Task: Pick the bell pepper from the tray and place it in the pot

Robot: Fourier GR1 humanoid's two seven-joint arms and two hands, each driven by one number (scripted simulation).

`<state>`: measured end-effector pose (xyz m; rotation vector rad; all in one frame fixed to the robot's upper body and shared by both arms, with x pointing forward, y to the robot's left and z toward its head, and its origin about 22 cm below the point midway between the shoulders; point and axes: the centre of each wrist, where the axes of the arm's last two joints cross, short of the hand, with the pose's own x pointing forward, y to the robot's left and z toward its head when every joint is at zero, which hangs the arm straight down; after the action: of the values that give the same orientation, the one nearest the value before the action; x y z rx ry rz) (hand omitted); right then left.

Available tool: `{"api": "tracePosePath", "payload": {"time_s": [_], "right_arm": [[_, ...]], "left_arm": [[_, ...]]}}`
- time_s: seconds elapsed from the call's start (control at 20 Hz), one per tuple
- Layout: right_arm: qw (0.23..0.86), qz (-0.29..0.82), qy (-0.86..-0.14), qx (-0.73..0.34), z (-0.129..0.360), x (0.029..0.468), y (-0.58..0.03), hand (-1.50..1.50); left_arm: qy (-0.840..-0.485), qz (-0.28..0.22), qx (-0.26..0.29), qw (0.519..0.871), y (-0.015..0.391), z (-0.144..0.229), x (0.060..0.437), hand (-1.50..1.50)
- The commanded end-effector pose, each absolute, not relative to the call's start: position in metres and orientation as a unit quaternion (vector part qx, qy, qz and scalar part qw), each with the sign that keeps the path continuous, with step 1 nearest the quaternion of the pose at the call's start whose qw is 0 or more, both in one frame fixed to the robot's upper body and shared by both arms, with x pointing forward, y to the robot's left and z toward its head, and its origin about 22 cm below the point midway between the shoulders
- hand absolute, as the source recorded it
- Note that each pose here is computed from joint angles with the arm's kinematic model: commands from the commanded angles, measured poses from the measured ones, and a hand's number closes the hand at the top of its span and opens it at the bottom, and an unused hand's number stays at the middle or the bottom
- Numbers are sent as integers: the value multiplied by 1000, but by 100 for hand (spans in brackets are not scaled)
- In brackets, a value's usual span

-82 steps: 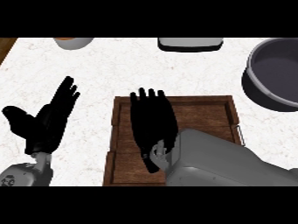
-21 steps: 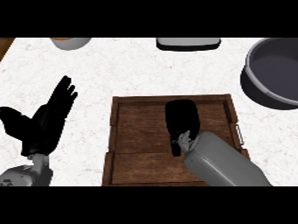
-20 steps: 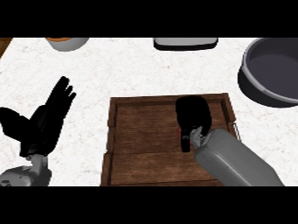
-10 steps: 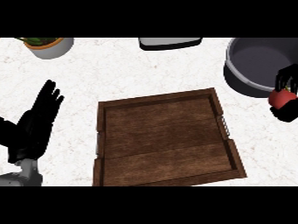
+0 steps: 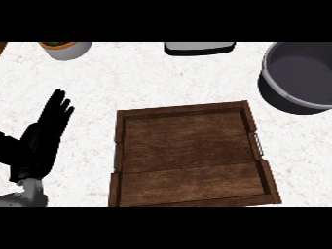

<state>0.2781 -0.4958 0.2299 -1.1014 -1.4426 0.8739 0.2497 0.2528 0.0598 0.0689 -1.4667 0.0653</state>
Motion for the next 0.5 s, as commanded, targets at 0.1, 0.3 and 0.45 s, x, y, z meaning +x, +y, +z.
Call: {"api": "tracePosePath", "payload": {"time_s": [0.1, 0.3, 0.45], "right_arm": [[458, 320, -702, -442, 289, 234, -561, 150], [471, 307, -715, -415, 291, 228, -572, 150], [490, 318, -700, -411, 298, 262, -547, 150]], "left_arm": [[-671, 5, 16, 741, 229, 67, 258, 0], [-676, -8, 18, 737, 230, 54, 263, 0], [-669, -4, -6, 743, 221, 55, 258, 0]]}}
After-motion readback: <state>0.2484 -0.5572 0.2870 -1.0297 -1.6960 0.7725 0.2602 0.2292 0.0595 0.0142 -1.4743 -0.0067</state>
